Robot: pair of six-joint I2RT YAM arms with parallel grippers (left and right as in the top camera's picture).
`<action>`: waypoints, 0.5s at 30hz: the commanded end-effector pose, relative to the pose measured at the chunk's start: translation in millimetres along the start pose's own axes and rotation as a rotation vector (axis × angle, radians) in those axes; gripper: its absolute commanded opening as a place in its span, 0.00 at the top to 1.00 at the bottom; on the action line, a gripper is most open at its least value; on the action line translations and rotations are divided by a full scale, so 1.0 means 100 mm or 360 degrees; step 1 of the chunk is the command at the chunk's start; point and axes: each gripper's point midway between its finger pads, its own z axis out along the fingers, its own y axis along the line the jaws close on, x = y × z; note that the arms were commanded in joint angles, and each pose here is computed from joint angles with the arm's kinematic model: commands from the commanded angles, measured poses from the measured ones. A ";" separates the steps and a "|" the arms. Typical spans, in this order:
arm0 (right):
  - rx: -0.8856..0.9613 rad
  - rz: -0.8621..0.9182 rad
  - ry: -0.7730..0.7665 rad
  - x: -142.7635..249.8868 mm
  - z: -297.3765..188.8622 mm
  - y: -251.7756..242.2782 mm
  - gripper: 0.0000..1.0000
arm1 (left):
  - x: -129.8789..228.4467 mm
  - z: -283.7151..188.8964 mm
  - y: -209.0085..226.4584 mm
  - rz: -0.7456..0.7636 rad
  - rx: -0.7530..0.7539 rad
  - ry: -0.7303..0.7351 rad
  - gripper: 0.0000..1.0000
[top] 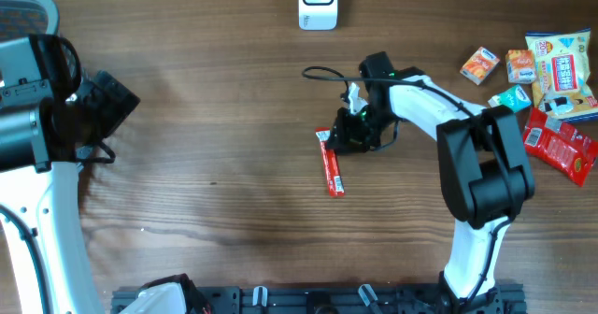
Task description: Scan the item barcode
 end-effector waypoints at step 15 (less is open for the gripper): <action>0.0562 -0.0178 0.0182 0.31 0.36 -0.52 0.29 | -0.04 -0.03 0.03 -0.0032 -0.0015 -0.0031 0.00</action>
